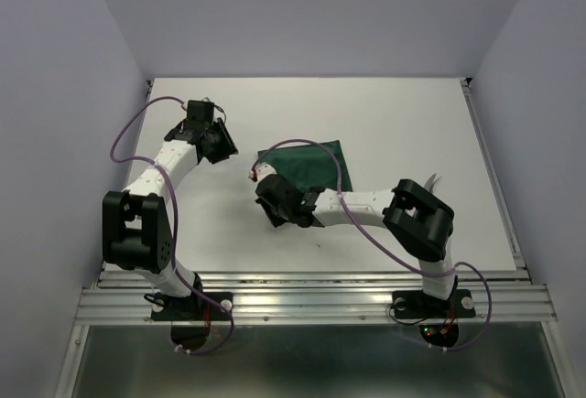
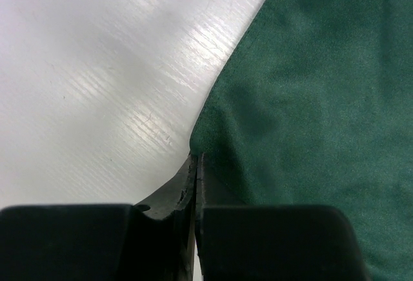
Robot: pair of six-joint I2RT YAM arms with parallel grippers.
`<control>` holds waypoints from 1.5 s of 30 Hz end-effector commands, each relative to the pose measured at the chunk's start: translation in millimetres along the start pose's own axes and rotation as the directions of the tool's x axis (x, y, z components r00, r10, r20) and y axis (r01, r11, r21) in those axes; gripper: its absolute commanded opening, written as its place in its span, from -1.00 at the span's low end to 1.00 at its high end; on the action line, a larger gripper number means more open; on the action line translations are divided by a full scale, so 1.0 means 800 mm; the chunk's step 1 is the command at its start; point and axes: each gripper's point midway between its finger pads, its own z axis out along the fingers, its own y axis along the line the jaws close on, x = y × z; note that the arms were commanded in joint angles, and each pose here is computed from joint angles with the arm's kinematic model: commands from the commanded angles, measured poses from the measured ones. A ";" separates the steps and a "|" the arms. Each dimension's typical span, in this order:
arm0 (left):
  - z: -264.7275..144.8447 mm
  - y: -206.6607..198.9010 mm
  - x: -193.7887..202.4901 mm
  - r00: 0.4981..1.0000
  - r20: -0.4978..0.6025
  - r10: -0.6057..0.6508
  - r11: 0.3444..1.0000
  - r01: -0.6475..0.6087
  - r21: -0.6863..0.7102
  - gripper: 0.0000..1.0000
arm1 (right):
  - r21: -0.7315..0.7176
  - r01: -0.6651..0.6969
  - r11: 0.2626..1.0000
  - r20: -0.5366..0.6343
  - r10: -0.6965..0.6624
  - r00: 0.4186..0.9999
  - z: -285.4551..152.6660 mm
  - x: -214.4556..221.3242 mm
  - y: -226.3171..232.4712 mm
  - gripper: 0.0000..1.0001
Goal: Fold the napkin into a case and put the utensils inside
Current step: Pick up the top corner of the square-folded napkin from the center of the board.
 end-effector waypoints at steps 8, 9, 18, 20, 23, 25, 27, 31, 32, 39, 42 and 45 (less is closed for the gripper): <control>-0.014 -0.007 -0.010 0.999 0.036 0.015 0.999 -0.016 0.030 -0.14 | -0.054 -0.137 0.989 0.197 0.145 0.970 -0.039 -0.076 -0.013 -0.99; -0.014 -0.007 -0.010 0.999 0.036 0.015 0.999 -0.016 0.030 -0.14 | -0.065 -0.157 0.985 0.201 0.167 0.965 -0.040 -0.080 -0.017 -0.99; -0.015 -0.009 -0.010 0.999 0.033 0.016 0.999 -0.018 0.037 -0.14 | -0.131 -0.325 0.937 0.257 0.348 0.901 -0.040 -0.118 -0.082 -0.99; -0.015 -0.010 -0.010 0.999 0.034 0.018 0.999 -0.019 0.039 -0.14 | -0.147 -0.353 0.924 0.256 0.380 0.889 -0.038 -0.122 -0.093 -0.99; -0.015 -0.010 -0.010 0.999 0.031 0.018 0.999 -0.019 0.040 -0.14 | -0.146 -0.411 0.900 0.254 0.436 0.863 -0.033 -0.122 -0.122 -0.99; -0.015 -0.009 -0.009 0.999 0.029 0.020 0.999 -0.021 0.040 -0.14 | -0.135 -0.448 0.884 0.253 0.468 0.847 -0.028 -0.120 -0.143 -0.99; -0.015 -0.010 -0.010 0.999 0.031 0.020 0.999 -0.021 0.041 -0.14 | -0.135 -0.439 0.889 0.248 0.459 0.853 -0.026 -0.118 -0.147 -0.99; -0.015 -0.010 -0.011 0.999 0.031 0.020 0.999 -0.021 0.039 -0.14 | -0.197 -0.308 0.931 0.194 0.345 0.918 -0.033 -0.107 -0.111 -0.88; -0.015 -0.010 -0.011 0.999 0.032 0.021 0.999 -0.022 0.038 -0.14 | -0.177 -0.278 0.944 0.194 0.310 0.931 -0.034 -0.108 -0.104 -0.72; -0.016 -0.003 -0.016 0.999 0.043 0.027 1.000 -0.028 0.007 -0.14 | -0.034 -0.058 0.998 0.146 0.062 0.987 -0.035 -0.071 -0.054 -0.03; -0.017 0.000 -0.017 0.999 0.045 0.023 1.000 -0.023 0.004 -0.14 | 0.000 -0.005 1.000 0.135 0.005 0.991 -0.035 -0.058 -0.035 -0.03; -0.019 0.001 -0.020 0.999 0.050 0.017 1.000 -0.017 0.003 -0.14 | 0.013 0.056 0.998 0.118 -0.057 0.991 -0.032 -0.044 -0.013 -0.06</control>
